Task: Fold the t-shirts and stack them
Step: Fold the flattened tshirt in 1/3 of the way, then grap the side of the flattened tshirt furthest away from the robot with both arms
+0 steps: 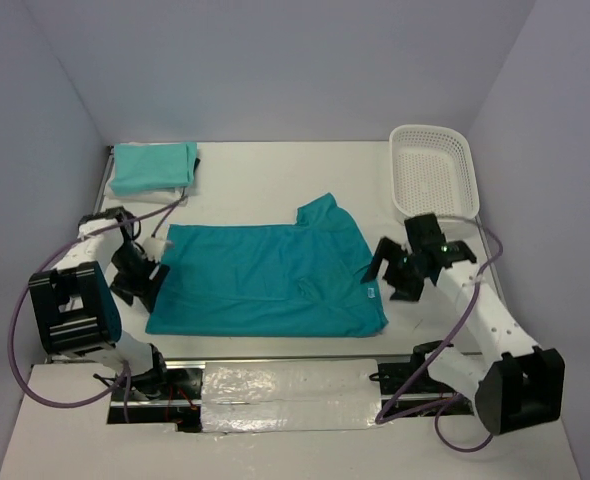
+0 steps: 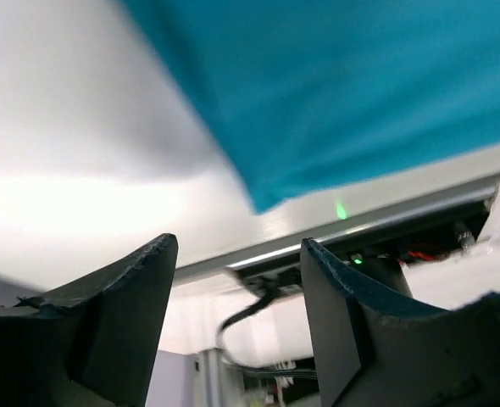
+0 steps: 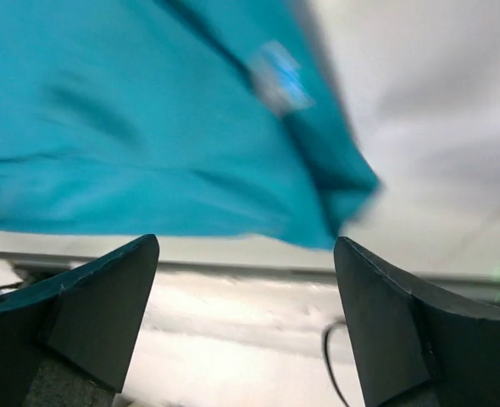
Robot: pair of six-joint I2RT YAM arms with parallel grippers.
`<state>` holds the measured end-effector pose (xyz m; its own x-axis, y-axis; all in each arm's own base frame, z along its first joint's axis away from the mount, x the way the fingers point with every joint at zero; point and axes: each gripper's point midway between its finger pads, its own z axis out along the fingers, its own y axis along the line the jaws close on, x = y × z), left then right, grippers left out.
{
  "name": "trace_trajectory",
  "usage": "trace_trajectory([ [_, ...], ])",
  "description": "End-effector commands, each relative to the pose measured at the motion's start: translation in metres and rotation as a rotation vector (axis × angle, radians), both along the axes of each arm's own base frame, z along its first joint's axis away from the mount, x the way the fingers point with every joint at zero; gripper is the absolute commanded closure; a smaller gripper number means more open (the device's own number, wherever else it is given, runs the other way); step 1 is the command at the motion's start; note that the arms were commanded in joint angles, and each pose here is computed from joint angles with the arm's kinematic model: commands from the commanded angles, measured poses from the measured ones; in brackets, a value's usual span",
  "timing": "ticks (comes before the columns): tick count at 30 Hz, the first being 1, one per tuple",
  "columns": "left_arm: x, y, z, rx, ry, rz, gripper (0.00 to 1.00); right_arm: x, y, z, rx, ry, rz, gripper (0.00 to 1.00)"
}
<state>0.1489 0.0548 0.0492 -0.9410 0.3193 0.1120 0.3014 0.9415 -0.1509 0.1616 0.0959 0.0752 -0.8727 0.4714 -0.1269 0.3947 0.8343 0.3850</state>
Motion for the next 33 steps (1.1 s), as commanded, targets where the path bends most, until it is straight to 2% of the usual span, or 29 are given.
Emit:
trace_trajectory([
  [1, 0.071, 0.023, 0.036, 0.069, -0.204, 0.03, 0.28, 0.071, -0.002, 0.067, -0.072, -0.245, 0.13, 0.08],
  [2, 0.09, 0.025, 0.041, 0.068, -0.25, 0.048, 0.28, 0.086, 0.002, 0.067, -0.077, -0.231, 0.159, 0.08],
  [3, 0.108, 0.021, 0.047, 0.039, -0.306, 0.092, 0.28, 0.112, 0.006, 0.095, -0.075, -0.312, 0.171, 0.08],
  [5, 0.158, 0.025, 0.066, 0.023, -0.452, 0.137, 0.28, 0.145, 0.012, 0.097, -0.085, -0.319, 0.215, 0.08],
  [7, 0.193, 0.02, 0.082, -0.03, -0.548, 0.2, 0.29, 0.183, 0.02, 0.122, -0.079, -0.401, 0.235, 0.08],
  [8, 0.208, 0.02, 0.076, -0.05, -0.559, 0.222, 0.28, 0.198, 0.023, 0.108, -0.084, -0.364, 0.247, 0.08],
  [9, 0.216, 0.018, 0.076, -0.07, -0.565, 0.26, 0.28, 0.218, 0.026, 0.122, -0.081, -0.407, 0.246, 0.08],
  [10, 0.23, 0.017, 0.07, -0.096, -0.57, 0.275, 0.29, 0.234, 0.031, 0.103, -0.079, -0.365, 0.257, 0.08],
  [12, 0.242, 0.016, 0.061, -0.122, -0.562, 0.304, 0.29, 0.261, 0.037, 0.104, -0.07, -0.377, 0.252, 0.09],
  [13, 0.248, 0.014, 0.046, -0.142, -0.533, 0.323, 0.29, 0.28, 0.041, 0.088, -0.064, -0.347, 0.253, 0.1],
  [15, 0.253, 0.013, 0.033, -0.159, -0.509, 0.338, 0.28, 0.293, 0.044, 0.064, -0.068, -0.291, 0.248, 0.11],
  [16, 0.253, 0.012, 0.022, -0.164, -0.484, 0.348, 0.28, 0.3, 0.045, 0.035, -0.073, -0.228, 0.245, 0.11],
  [17, 0.258, 0.013, 0.016, -0.163, -0.491, 0.356, 0.27, 0.31, 0.048, 0.032, -0.071, -0.228, 0.239, 0.12],
  [18, 0.259, 0.015, 0.012, -0.156, -0.493, 0.364, 0.27, 0.312, 0.05, 0.004, -0.073, -0.171, 0.241, 0.12],
  [21, 0.262, 0.017, -0.005, -0.147, -0.495, 0.373, 0.22, 0.321, 0.057, -0.024, -0.092, -0.123, 0.251, 0.13],
  [28, 0.255, 0.009, -0.03, -0.168, -0.466, 0.366, 0.2, 0.327, 0.073, -0.044, -0.098, -0.12, 0.28, 0.14],
  [31, 0.26, 0.004, -0.037, -0.179, -0.466, 0.353, 0.2, 0.342, 0.077, -0.048, -0.092, -0.15, 0.255, 0.14],
  [33, 0.267, -0.001, -0.04, -0.196, -0.464, 0.34, 0.2, 0.343, 0.08, -0.062, -0.078, -0.114, 0.249, 0.15],
])
